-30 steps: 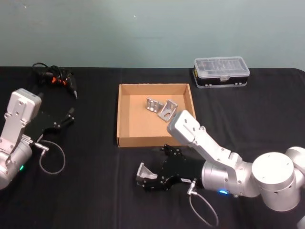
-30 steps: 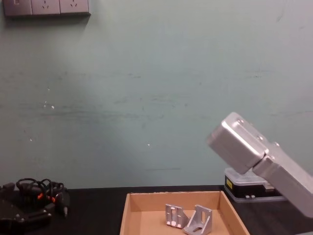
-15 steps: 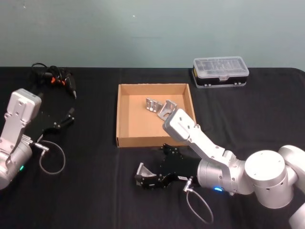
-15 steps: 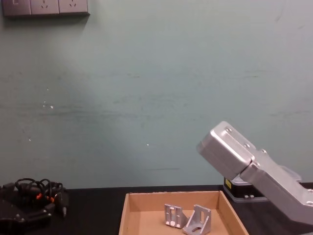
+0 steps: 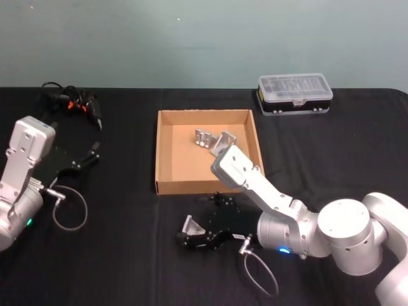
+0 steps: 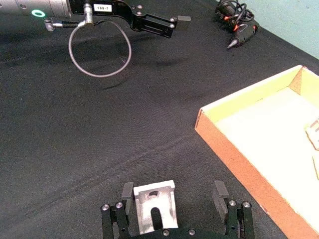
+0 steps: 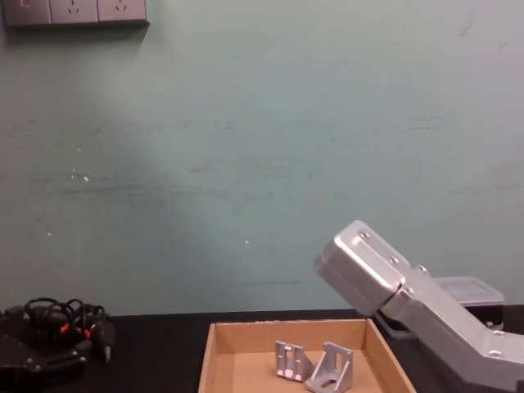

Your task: Use one hand to pick up the angle iron from the table and place it into the box.

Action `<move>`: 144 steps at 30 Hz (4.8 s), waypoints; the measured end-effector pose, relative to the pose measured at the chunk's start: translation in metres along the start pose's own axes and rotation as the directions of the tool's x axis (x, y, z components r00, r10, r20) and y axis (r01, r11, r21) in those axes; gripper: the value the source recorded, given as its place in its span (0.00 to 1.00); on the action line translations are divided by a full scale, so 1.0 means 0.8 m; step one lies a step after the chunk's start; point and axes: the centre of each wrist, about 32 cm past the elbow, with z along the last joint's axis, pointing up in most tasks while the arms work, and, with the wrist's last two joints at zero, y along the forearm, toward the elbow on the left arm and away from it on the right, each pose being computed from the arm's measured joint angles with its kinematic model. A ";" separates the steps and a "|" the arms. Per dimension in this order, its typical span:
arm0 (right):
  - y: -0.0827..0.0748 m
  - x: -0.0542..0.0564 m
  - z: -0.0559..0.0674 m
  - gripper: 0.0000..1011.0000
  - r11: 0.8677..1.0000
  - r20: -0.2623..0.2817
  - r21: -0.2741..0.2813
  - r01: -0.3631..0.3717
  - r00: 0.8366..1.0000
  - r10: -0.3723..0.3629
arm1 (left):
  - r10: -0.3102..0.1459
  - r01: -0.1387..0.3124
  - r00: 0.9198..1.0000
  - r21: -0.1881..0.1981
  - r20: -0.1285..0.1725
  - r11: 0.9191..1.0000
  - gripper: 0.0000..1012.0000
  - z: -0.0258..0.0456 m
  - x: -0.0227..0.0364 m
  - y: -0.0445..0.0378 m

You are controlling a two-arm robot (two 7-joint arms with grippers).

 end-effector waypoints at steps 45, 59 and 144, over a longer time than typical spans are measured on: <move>0.008 -0.002 -0.002 0.48 1.000 0.002 0.001 -0.005 1.000 0.005 | 0.000 0.000 1.000 0.000 0.000 1.000 1.00 0.0000 0.0000 0.000; -0.006 -0.004 0.011 0.48 0.998 0.010 0.063 0.012 1.000 -0.013 | 0.000 0.000 1.000 0.000 0.000 1.000 1.00 0.0000 0.0000 0.000; 0.104 0.105 0.052 0.99 0.973 0.002 0.052 0.223 0.975 -0.224 | 0.000 0.000 1.000 0.000 0.000 1.000 1.00 0.0000 0.0000 0.000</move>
